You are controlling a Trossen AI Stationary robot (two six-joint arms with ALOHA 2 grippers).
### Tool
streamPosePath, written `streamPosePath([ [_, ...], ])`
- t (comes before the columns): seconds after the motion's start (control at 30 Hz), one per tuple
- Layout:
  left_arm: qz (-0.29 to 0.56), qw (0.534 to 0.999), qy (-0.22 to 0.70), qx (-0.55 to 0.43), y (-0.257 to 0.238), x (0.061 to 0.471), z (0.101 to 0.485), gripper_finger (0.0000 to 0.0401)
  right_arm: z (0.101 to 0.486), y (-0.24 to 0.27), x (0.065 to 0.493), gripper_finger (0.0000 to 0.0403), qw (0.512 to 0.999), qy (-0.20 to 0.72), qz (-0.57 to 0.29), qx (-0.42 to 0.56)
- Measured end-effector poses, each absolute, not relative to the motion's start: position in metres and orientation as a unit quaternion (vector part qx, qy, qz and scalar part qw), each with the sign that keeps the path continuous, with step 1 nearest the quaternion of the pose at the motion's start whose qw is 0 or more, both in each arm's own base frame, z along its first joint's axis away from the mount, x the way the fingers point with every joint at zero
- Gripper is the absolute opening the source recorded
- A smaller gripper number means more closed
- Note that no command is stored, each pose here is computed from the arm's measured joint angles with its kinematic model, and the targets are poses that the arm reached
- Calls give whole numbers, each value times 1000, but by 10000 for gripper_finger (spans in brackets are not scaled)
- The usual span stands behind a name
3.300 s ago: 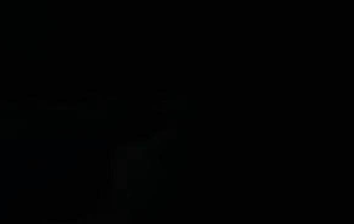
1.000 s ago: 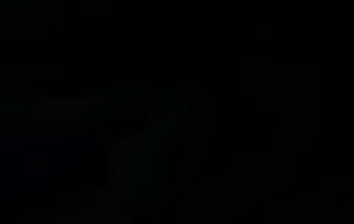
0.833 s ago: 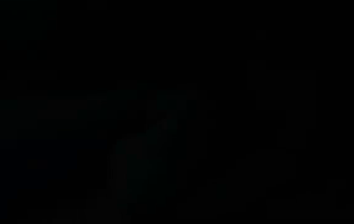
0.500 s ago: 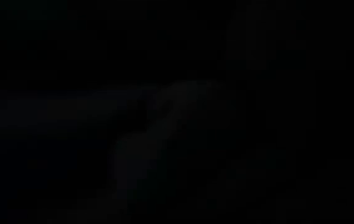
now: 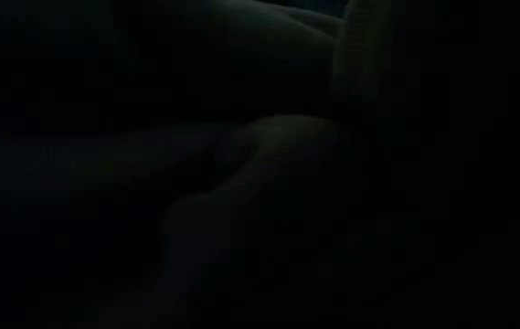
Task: Sort clothes
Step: Put the pink dress into the white bin
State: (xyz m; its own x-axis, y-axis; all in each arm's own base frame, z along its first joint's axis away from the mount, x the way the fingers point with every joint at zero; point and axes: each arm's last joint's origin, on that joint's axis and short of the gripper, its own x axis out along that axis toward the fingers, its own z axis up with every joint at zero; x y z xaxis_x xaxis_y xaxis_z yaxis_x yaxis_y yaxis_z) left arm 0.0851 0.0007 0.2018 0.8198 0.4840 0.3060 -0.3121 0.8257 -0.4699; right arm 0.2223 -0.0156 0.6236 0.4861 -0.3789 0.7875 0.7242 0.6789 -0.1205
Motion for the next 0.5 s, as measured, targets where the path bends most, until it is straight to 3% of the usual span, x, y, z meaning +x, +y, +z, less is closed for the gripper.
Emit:
streamPosePath([
  [0.13, 221, 931, -210, -199, 1, 85, 202, 4, 631, -27, 222, 13, 822, -427, -311, -213],
  [0.5, 239, 929, -207, -191, 2, 85, 201, 4, 576, -51, 325, 15, 876, -294, -294, -246],
])
